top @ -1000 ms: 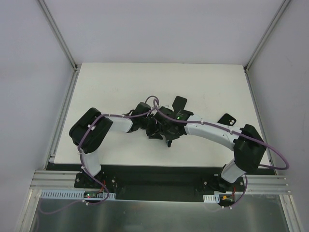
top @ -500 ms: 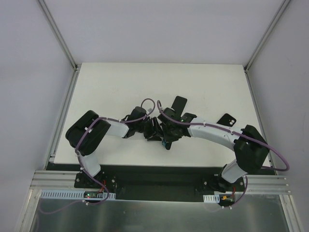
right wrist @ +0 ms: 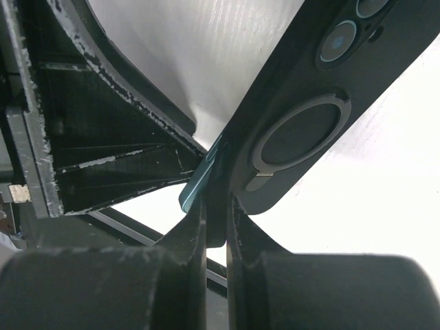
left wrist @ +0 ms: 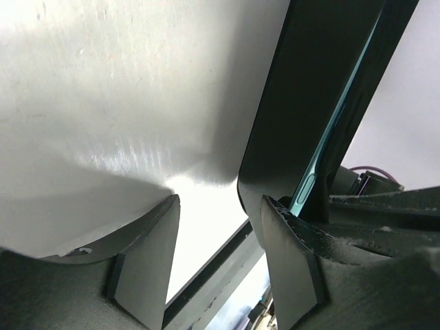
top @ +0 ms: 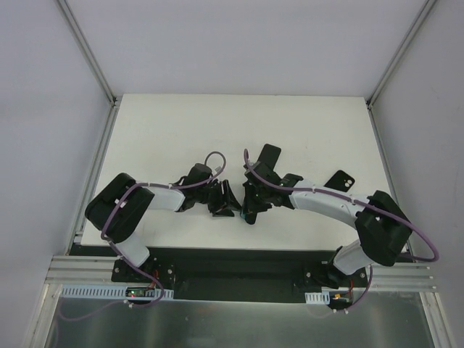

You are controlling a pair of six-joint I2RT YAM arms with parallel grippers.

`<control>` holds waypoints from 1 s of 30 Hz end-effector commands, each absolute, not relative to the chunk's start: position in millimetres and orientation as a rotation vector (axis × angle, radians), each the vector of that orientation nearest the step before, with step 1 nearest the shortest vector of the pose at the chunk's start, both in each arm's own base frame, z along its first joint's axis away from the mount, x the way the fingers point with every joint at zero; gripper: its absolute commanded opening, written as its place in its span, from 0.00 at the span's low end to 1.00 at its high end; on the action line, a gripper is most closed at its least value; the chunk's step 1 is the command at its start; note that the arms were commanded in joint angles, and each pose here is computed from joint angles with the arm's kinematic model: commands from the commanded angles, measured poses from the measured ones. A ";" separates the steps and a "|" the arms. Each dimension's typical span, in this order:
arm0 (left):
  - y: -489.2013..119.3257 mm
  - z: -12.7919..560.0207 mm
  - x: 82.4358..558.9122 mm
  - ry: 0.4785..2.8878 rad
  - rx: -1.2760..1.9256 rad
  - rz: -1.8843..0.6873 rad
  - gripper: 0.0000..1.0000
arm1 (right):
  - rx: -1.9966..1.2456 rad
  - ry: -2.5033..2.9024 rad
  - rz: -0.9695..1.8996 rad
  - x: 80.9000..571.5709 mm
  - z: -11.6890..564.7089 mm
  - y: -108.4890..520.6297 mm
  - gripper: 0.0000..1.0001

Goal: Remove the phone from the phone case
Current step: Remove the phone case from the phone.

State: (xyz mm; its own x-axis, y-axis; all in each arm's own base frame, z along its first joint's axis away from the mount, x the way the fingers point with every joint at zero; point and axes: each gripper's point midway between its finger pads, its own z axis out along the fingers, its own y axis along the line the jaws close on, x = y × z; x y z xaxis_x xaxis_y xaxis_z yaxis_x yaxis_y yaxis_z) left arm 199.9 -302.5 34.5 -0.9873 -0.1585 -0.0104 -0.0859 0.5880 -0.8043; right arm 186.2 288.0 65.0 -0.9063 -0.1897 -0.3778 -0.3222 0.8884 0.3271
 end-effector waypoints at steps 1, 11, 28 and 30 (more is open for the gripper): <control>-284.9 24.8 181.7 2.793 -0.168 -1.321 0.51 | -0.353 2.646 0.694 193.3 67.1 305.7 0.01; -280.1 43.6 168.0 2.709 0.018 -1.400 0.54 | -0.363 2.642 0.704 189.6 63.9 301.0 0.02; -305.3 66.0 189.7 2.562 0.053 -1.511 0.55 | -0.373 2.621 0.725 191.3 71.1 300.2 0.01; -307.4 62.6 195.0 2.569 0.031 -1.466 0.54 | -0.374 2.624 0.724 191.2 70.9 300.4 0.01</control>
State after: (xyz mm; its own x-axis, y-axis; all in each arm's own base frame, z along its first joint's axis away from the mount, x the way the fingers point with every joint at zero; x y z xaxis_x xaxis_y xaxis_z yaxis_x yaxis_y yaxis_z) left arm 177.1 -295.8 55.7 -0.9929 -0.0394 -0.1127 0.0769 0.5106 -0.8564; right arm 187.1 287.9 67.1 -0.9006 -0.1537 -0.4065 -0.3224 0.8635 0.3878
